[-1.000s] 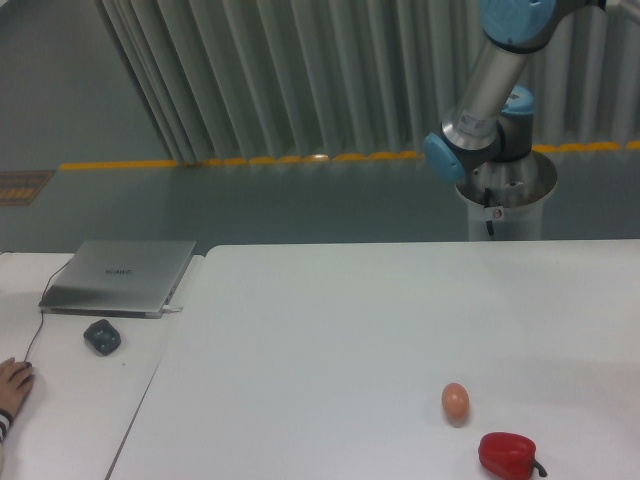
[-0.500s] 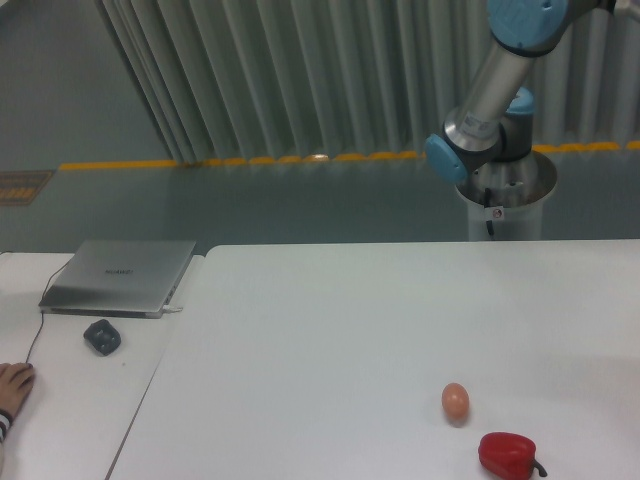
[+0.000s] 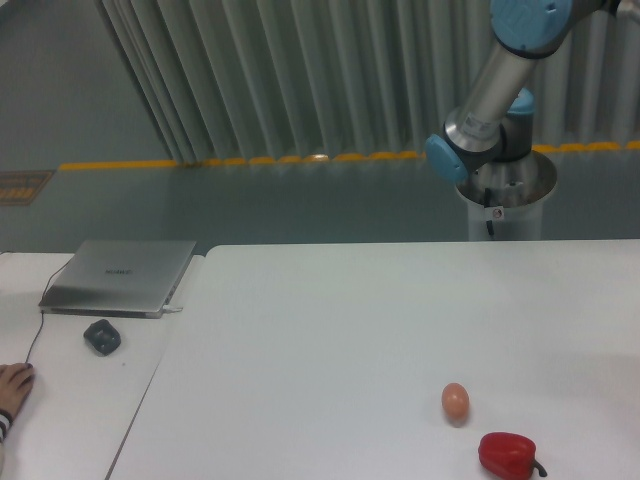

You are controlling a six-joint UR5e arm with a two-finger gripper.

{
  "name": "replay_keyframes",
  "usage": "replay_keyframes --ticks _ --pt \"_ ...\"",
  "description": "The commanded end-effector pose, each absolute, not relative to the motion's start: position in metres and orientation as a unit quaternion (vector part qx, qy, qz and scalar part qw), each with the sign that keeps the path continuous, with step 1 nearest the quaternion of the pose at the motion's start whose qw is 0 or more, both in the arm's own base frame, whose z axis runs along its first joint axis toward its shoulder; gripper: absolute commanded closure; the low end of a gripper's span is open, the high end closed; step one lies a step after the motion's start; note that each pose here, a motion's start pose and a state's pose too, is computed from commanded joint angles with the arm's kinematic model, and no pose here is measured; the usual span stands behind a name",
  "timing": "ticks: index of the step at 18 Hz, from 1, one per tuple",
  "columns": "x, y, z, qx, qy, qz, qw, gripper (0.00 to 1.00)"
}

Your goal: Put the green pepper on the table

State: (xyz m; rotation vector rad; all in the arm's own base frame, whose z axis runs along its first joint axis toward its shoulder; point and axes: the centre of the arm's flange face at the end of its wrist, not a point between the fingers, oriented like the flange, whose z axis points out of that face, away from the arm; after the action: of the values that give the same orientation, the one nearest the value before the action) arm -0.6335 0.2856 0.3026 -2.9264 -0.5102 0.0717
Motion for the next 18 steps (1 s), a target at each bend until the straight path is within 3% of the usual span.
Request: replay_keyframes --ticks 5,7,10,18 --pt "-0.636 0.285 0.3 -0.981 -0.172 0.027 0.086 0.03" --pt "-0.637 0.284 0.3 -0.981 -0.173 0.027 0.086 0.22" --pt "-0.638 0.284 0.301 -0.981 -0.173 0.029 0.086 0.36" --pt "-0.635 0.287 0.341 -0.982 -0.163 0.039 0.085 0.4"
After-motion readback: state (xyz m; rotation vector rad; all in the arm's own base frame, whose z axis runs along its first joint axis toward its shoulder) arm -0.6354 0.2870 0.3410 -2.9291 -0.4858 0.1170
